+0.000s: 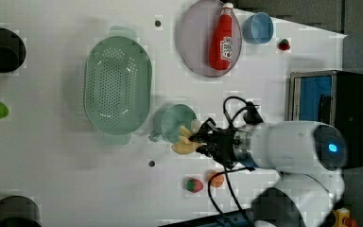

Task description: Pick Banana and place it in mug.

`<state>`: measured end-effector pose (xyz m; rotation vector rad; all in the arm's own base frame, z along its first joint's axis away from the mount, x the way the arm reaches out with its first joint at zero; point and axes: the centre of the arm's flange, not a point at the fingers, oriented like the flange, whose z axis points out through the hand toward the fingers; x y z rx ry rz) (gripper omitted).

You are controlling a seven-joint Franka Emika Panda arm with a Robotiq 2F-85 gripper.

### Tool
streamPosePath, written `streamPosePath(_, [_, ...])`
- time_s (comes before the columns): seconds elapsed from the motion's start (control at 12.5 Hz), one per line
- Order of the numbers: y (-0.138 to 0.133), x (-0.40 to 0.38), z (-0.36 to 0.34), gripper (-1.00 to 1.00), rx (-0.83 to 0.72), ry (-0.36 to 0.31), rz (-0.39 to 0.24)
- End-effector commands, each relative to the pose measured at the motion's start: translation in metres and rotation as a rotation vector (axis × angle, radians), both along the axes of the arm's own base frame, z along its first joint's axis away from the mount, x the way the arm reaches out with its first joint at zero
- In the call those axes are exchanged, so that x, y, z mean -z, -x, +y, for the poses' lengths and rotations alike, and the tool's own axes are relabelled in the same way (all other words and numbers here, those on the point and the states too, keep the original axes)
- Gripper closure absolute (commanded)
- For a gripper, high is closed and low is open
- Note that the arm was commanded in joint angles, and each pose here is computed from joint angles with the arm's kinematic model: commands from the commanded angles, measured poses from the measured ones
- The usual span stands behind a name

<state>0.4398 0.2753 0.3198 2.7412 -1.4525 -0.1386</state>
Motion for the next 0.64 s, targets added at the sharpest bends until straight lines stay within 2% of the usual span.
streamPosePath(0.08, [-0.021, 0.023, -0.014, 0.46, 0.138, -0.017, -0.036])
streamPosePath(0.24, [-0.019, 0.05, -0.016, 0.46, 0.173, -0.025, -0.018])
streamPosePath(0.32, [-0.019, 0.057, -0.016, 0.4, 0.167, -0.032, -0.03])
streamPosePath(0.64, [-0.02, 0.058, -0.016, -0.46, 0.169, -0.044, -0.057])
